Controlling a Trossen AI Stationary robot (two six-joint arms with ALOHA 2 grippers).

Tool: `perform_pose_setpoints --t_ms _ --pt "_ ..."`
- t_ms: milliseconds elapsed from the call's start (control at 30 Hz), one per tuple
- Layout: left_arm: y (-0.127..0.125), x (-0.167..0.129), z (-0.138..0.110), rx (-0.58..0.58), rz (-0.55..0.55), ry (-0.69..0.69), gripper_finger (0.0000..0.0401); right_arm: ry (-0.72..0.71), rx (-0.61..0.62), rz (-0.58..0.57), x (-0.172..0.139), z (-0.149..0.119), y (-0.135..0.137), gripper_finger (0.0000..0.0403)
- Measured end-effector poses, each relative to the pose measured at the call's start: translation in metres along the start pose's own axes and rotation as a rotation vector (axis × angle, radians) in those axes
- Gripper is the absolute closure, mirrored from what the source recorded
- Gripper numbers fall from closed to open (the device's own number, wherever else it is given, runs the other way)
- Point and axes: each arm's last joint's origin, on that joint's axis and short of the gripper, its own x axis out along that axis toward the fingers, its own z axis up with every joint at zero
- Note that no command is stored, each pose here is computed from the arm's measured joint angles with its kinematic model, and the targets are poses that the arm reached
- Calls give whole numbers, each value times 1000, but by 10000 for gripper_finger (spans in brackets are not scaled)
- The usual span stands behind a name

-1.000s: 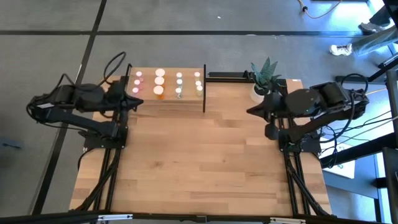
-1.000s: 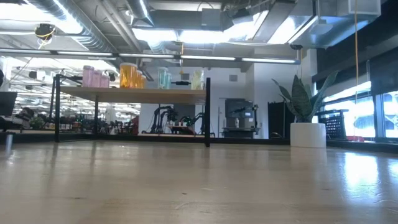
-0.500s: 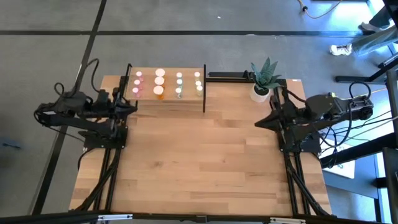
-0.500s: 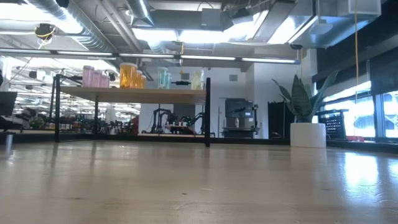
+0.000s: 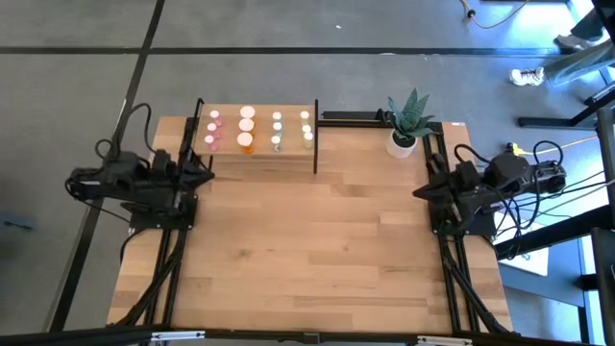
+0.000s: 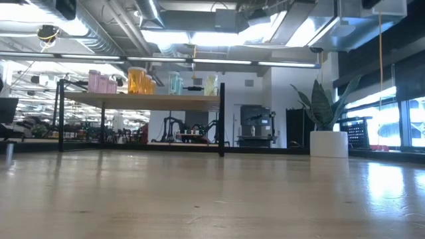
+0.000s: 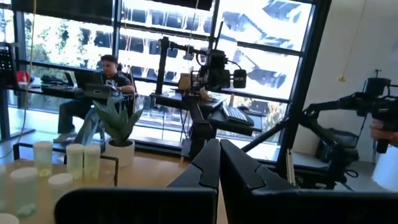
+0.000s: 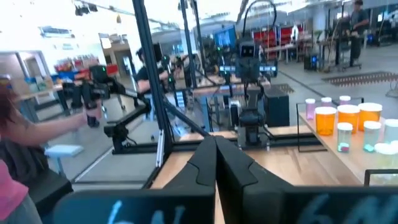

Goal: Pick and place medicine bottles onto shelf by color
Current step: Return to Home Position

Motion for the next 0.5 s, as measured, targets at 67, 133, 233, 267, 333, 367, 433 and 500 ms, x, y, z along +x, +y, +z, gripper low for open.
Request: perform_pose_setpoints --t_ms 67,133,233,267,333,367,433,500 --pt "1 0 -6 -4 -2 -12 401 -15 5 2 -5 -7 -1 401" --pt "2 0 -15 -7 -7 -26 401 -41 8 7 -9 -12 -3 401" --pt "3 1 -25 -14 -15 -62 401 -69 11 11 -15 -20 -5 401" --pt "3 3 -29 -14 -16 -68 401 -77 12 12 -17 -23 -5 401" --pt "4 6 -34 -14 -22 -69 401 -95 12 15 -22 -27 -6 402" --pt "3 6 -35 -15 -28 -74 401 -107 14 17 -24 -29 -7 402" --pt "4 8 -39 -18 -33 -85 401 -133 14 20 -29 -32 -8 402" --pt "4 10 -44 -17 -44 -84 401 -160 16 25 -34 -34 -8 402"
